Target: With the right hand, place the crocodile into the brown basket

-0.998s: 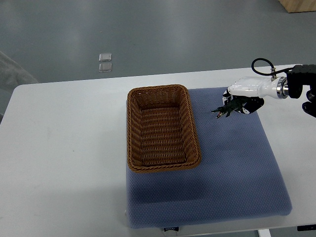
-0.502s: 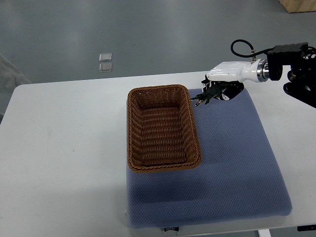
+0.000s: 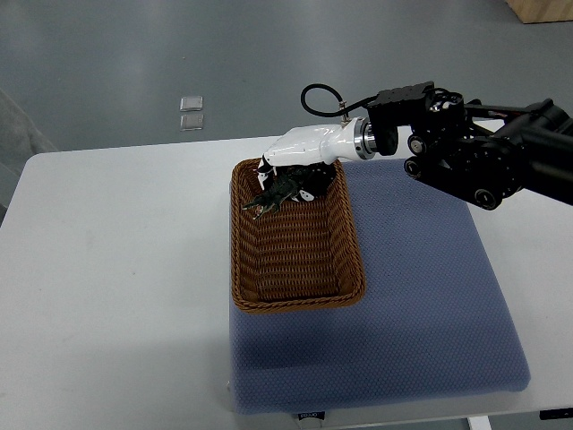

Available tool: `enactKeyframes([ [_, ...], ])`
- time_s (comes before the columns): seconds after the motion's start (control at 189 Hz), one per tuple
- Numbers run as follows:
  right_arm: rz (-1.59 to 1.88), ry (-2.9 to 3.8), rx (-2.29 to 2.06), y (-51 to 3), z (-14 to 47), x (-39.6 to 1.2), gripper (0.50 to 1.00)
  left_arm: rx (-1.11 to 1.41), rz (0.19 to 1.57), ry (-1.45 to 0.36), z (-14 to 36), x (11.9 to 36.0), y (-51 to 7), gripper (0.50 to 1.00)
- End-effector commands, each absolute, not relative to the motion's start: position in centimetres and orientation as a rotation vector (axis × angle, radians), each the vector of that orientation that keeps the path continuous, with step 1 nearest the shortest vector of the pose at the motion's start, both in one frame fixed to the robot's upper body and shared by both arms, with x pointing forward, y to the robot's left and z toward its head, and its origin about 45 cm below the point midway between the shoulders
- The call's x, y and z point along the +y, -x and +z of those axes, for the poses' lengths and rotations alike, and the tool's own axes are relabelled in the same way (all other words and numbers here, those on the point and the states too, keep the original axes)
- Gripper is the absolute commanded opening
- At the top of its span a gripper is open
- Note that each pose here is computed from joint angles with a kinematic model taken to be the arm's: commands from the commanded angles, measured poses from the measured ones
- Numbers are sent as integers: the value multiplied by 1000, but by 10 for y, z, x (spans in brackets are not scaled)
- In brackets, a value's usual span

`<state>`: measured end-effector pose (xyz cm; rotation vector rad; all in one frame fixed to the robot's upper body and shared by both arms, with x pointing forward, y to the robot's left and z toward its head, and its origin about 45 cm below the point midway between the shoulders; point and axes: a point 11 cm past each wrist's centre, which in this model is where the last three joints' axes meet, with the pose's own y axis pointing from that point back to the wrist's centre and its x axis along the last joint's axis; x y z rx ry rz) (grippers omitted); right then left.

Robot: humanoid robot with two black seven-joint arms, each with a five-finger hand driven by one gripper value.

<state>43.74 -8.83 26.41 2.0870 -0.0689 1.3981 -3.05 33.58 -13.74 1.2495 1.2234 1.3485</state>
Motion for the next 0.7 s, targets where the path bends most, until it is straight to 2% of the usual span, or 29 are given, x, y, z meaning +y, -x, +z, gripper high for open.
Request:
enactKeyframes([
  [0.0, 1369, -2114, -58, -431, 247, -82, 690, 1224, 1348, -1249, -137, 336, 30, 1000],
  [0.063, 1341, -2129, -57, -427, 236, -85, 754, 1224, 1348, -1249, -137, 336, 30, 1000],
  [0.106, 1336, -2134, -63, -425, 232, -86, 768, 1223, 1349, -1250, -137, 336, 30, 1000],
  [0.164, 1333, -2139, -73, -424, 227, -88, 823, 1224, 1348, -1249, -137, 336, 30, 1000],
  [0.227, 1325, -2138, -78, -424, 225, -92, 856, 1224, 1348, -1249, -137, 336, 30, 1000],
  [0.375, 1322, -2133, -89, -425, 225, -96, 864, 1223, 1349, -1250, -137, 336, 30, 1000],
  [0.412, 1326, -2133, -99, -426, 226, -97, 901, 1223, 1349, -1250, -137, 336, 30, 1000],
  [0.433, 1330, -2134, -105, -427, 227, -98, 903, 1223, 1349, -1250, -137, 336, 30, 1000],
  [0.697, 1264, -2174, -318, -452, 264, -135, 901, 1223, 1349, -1250, -137, 336, 30, 1000],
])
